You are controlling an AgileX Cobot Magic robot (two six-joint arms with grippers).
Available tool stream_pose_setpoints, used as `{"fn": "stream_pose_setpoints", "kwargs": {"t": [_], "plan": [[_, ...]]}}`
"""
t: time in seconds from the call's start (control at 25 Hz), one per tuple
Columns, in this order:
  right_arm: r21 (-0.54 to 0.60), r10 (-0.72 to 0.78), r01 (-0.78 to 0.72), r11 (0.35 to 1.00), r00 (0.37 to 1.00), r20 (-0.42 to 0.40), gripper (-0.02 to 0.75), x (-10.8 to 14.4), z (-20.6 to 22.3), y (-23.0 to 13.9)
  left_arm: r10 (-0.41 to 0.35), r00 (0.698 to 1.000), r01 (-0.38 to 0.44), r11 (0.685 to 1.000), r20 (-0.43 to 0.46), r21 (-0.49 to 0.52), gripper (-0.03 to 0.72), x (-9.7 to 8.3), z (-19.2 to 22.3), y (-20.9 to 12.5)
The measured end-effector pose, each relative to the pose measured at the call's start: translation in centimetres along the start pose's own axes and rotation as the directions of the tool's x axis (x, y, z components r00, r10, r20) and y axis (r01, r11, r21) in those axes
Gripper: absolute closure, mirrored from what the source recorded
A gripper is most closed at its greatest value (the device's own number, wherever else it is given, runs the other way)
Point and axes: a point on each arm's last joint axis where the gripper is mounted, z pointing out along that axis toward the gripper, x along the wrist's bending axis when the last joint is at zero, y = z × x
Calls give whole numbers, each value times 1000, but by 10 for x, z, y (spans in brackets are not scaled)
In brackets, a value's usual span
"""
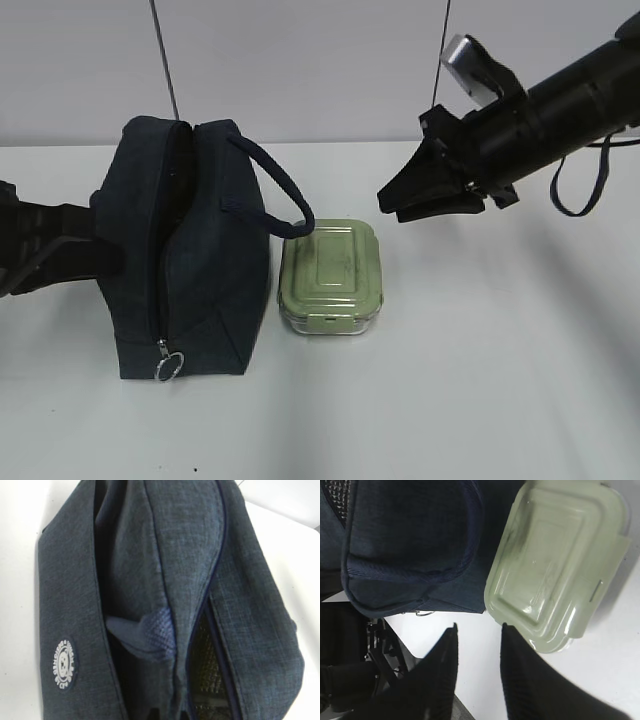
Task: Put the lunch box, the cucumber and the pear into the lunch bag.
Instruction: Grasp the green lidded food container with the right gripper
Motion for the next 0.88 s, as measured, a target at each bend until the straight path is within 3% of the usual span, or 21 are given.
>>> {"fn": "stream_pose_setpoints", "kwargs": {"t": [0.48,0.88], "plan": [[74,200,-190,979,966,-164,500,-69,53,-8,0,1000,0,1000,1,1,702,0,0,0],[38,201,-198,979,968,-147,501,-92,39,-8,0,1000,0,1000,3,2,702,0,0,0]]}}
